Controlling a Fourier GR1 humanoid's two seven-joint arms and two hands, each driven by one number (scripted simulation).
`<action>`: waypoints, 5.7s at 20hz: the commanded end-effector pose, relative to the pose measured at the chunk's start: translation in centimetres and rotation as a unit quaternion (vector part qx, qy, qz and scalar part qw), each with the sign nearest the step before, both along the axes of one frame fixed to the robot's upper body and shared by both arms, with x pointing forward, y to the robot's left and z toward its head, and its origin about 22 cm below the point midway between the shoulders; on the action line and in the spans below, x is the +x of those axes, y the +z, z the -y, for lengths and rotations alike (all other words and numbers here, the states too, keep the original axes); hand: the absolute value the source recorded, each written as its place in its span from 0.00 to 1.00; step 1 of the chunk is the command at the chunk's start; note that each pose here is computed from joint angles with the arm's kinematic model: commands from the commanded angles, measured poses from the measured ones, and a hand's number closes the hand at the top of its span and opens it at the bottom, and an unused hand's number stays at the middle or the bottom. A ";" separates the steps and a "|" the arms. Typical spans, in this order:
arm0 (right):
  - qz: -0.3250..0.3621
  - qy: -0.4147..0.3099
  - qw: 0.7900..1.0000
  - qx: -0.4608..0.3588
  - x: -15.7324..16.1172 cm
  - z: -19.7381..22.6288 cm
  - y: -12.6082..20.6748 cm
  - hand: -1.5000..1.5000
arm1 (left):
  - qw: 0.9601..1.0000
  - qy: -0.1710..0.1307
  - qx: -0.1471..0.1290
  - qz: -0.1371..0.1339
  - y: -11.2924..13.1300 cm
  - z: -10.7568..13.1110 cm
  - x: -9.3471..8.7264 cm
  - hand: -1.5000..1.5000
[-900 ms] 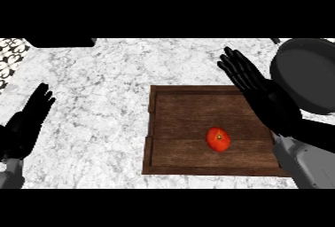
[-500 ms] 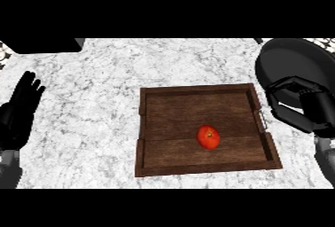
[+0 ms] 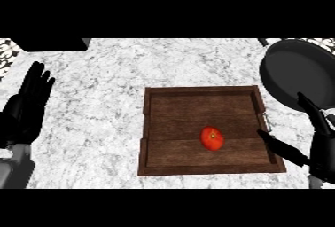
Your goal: Pick the tomato from the tray and place it in the pot
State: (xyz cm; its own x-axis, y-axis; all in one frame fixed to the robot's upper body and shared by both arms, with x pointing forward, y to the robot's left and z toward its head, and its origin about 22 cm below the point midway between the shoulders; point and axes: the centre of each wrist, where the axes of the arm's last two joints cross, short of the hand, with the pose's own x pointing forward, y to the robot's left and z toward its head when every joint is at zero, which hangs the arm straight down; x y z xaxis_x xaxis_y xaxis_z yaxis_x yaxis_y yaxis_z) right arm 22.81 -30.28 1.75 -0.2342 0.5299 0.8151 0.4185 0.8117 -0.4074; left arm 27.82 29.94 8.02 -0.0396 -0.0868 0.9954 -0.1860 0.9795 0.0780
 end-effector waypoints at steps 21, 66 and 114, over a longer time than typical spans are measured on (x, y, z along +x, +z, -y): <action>-0.407 0.127 0.885 -0.189 1.3 -11.7 10.8 0.00 | 1.000 0.001 -0.004 -0.001 0.4 3.1 0.1 0.50; -0.438 0.132 0.846 -0.272 3.7 -15.4 -1.1 1.00 | 1.000 -0.004 0.000 -0.005 -1.1 0.7 -0.1 0.50; -0.086 0.010 0.988 -0.126 7.4 9.2 12.8 1.00 | 1.000 -0.014 -0.004 -0.001 1.0 2.9 1.2 0.50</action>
State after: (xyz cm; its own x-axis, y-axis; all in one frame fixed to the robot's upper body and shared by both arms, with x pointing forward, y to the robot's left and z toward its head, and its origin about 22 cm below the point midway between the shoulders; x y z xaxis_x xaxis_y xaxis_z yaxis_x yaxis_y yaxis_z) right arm 28.13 -36.90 16.17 -0.1487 0.7196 0.6783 0.2926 0.6872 -0.6649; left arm 28.38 27.76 8.65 -0.0447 -0.0890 0.9950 -0.1672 0.9826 0.0803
